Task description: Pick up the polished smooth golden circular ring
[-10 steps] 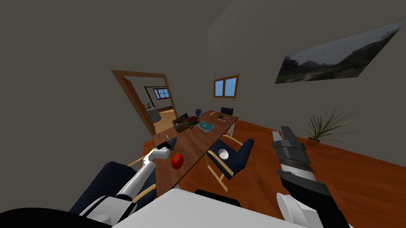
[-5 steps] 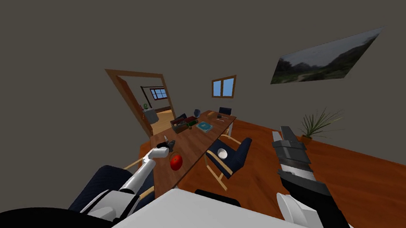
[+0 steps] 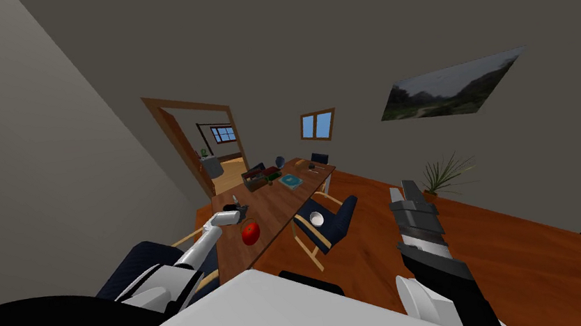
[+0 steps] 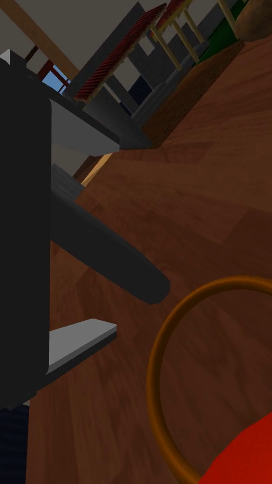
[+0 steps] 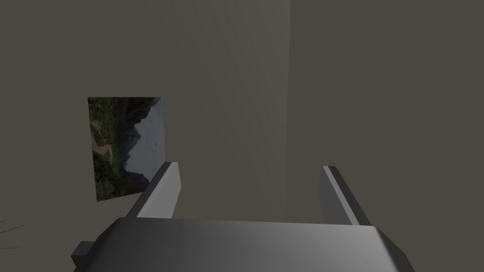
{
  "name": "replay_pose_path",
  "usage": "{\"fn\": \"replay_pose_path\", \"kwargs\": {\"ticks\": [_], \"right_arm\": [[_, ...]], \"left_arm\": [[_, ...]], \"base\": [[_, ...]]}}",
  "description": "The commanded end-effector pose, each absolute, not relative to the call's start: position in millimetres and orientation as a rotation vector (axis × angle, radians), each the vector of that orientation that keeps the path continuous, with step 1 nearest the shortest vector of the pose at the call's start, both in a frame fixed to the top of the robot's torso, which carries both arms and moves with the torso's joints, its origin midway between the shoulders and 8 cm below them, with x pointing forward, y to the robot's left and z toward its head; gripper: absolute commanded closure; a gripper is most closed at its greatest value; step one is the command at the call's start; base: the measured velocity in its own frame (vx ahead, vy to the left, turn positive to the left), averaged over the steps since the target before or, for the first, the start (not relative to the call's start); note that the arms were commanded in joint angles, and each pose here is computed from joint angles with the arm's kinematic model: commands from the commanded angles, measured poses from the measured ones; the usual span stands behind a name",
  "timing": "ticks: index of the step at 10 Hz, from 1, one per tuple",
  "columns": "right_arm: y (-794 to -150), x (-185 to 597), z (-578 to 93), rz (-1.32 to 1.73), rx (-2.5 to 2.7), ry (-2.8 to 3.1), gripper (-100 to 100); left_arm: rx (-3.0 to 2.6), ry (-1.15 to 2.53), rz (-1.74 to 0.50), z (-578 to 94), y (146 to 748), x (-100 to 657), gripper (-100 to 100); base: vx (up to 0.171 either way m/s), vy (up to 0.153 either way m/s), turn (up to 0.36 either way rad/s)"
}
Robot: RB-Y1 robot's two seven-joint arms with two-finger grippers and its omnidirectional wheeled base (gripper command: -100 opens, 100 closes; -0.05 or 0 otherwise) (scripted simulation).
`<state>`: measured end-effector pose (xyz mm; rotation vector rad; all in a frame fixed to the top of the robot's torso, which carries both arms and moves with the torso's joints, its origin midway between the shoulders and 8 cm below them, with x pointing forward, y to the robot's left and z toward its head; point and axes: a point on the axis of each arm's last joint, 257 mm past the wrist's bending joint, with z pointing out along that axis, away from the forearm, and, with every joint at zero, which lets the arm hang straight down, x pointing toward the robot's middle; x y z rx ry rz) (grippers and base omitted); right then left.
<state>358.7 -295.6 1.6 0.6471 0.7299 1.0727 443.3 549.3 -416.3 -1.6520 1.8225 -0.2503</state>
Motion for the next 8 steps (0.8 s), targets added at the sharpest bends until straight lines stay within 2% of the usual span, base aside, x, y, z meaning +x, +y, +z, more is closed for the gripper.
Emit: {"fn": "replay_pose_path", "kwargs": {"ticks": [1,8], "right_arm": [[-295.6,358.7,1.6,1.073,0.647,0.73,0],[-295.6,358.7,1.6,1.073,0.647,0.73,0]], "left_arm": [[-1.697,1.853,-0.226,-420.9,554.1,438.5,-100],[-1.932,1.946,-0.091,-463.3,568.6,378.3,-100]], "base": [[-0.01,0.009,-0.088],[-0.007,0.01,-0.063]]}}
